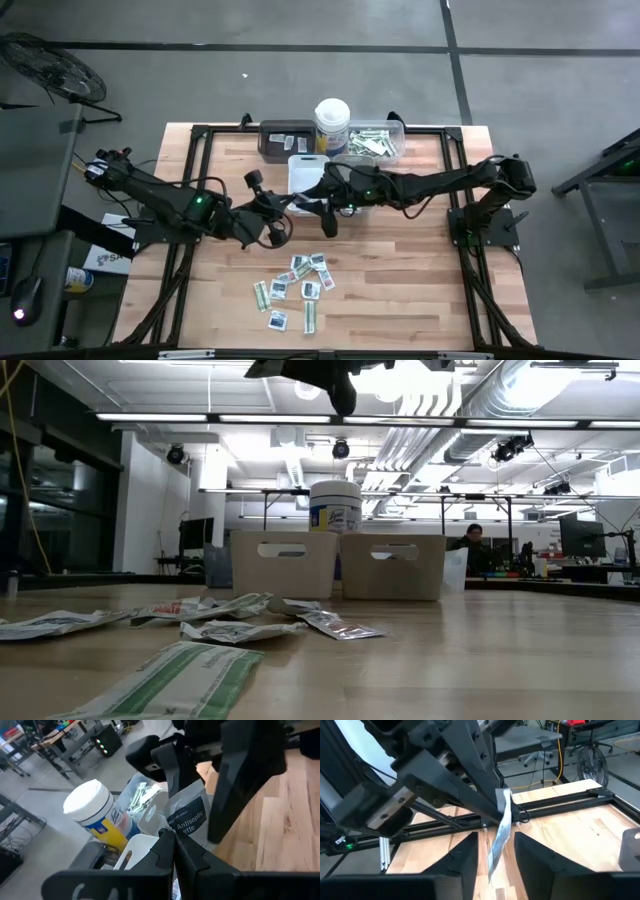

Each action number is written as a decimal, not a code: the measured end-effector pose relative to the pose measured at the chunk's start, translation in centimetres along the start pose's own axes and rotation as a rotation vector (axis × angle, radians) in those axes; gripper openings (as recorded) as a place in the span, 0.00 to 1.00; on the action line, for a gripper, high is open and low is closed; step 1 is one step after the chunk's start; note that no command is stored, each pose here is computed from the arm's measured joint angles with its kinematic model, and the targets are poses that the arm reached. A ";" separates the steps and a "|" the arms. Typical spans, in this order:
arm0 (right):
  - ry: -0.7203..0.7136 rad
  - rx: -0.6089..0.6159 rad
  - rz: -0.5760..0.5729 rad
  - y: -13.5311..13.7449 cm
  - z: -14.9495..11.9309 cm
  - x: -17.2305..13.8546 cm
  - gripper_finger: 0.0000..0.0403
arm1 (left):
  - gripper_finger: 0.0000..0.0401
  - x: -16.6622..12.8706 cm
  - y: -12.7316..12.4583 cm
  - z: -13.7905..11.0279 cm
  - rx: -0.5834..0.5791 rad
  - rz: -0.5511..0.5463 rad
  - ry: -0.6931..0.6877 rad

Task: Pick & Place First Aid Supplies
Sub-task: Put the wipe into the gray bin, then put the band aid into the transparent bin

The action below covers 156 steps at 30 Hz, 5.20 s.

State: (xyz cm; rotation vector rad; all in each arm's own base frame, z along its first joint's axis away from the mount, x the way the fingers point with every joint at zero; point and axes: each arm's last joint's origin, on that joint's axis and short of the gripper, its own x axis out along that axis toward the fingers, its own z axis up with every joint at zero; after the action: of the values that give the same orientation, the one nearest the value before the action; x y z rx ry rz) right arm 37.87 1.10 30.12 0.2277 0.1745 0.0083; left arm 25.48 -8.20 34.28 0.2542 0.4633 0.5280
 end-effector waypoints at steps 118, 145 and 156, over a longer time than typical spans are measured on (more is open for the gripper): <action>0.704 0.112 -0.348 0.6 -1.3 -12.1 0.36 | 0.46 0.9 -12.2 -14.9 -0.279 -0.563 1.075; 0.733 0.062 -0.329 0.8 -1.4 -12.2 0.36 | 0.16 3.1 -15.1 -18.1 -0.250 -0.493 1.148; 0.763 0.022 -0.284 2.3 -1.9 -12.4 0.36 | 0.00 2.4 -14.4 -17.0 -0.259 -0.555 1.115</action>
State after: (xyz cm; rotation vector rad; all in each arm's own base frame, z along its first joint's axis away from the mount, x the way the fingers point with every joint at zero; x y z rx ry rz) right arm 25.31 3.41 30.90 0.2110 0.9659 -0.1915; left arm 25.22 -17.03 13.65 -0.4558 1.4796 0.1290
